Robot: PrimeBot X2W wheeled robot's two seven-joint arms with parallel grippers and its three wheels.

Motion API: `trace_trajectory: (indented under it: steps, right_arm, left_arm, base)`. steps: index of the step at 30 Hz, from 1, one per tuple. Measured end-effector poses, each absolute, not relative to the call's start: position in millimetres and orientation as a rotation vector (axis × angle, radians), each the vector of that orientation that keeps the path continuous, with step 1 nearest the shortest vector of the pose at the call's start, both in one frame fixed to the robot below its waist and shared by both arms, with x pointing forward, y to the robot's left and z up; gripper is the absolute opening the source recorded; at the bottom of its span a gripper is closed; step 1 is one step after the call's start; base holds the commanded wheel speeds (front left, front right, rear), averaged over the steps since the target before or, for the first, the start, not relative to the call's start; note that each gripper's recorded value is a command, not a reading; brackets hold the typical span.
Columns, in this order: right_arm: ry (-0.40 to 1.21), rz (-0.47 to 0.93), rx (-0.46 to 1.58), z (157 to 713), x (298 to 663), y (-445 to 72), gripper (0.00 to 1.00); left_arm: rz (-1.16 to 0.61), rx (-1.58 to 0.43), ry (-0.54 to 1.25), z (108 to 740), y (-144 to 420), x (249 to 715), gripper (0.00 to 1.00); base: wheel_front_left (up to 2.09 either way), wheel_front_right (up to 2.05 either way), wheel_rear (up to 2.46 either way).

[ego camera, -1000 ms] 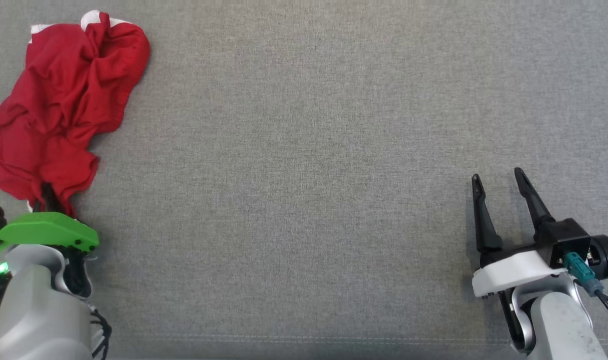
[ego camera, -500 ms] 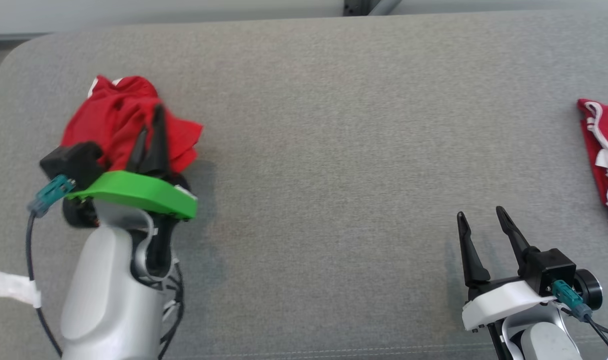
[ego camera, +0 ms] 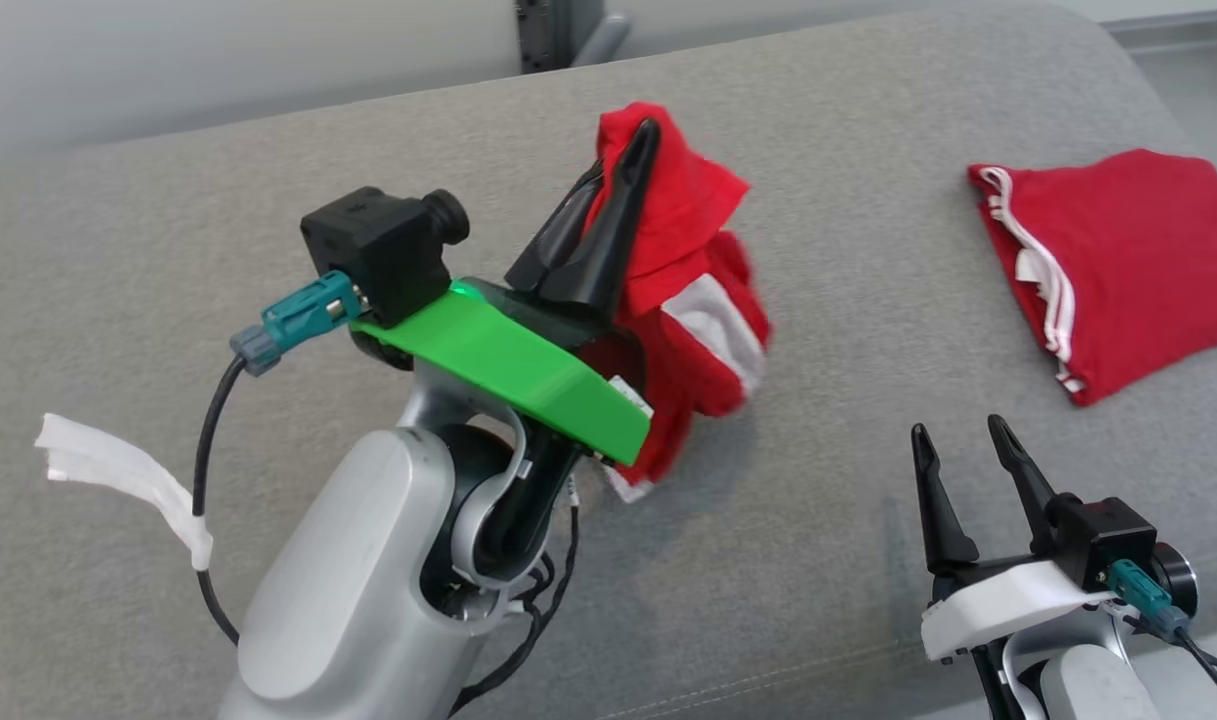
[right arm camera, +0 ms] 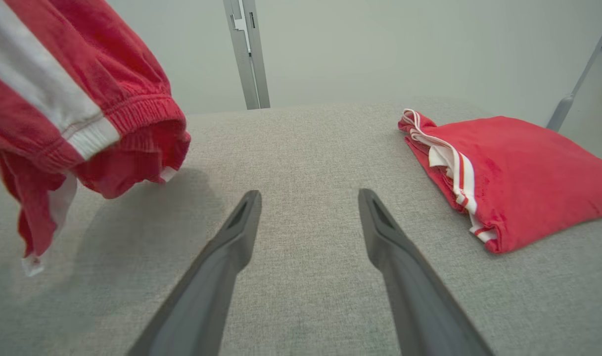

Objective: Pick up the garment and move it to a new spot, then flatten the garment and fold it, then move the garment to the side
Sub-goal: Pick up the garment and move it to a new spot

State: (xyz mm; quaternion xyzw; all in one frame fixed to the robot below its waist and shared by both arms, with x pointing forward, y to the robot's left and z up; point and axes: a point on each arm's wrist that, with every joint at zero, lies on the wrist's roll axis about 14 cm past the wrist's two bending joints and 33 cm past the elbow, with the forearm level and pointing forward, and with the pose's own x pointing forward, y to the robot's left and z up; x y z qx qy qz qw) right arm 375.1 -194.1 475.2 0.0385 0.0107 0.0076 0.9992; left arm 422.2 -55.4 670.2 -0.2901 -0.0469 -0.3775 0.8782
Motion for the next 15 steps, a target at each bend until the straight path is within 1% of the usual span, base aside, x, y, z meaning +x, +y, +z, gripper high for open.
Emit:
trace_trajectory:
  steps: [5, 8, 10, 15]
  right_arm:
    - [0.028, -0.074, 0.076, 474, 359, -222, 1.00]
    - [0.042, -0.100, 0.074, 470, 351, -229, 1.00]
    - [0.045, -0.106, 0.074, 469, 350, -231, 1.00]
    - [0.047, -0.092, 0.075, 468, 355, -227, 1.00]
  left_arm:
    - [-0.901, -0.648, -0.072, 685, -81, 406, 0.00]
    - [-0.948, -0.654, -0.034, 684, -84, 398, 0.00]
    - [-0.948, -0.672, 0.020, 674, -79, 396, 0.00]
    - [-0.862, -0.671, 0.103, 647, -59, 414, 0.00]
  base:
    - [0.00, 0.00, 0.00]
    - [0.00, 0.00, 0.00]
    - [0.00, 0.00, 0.00]
    - [0.00, 0.00, 0.00]
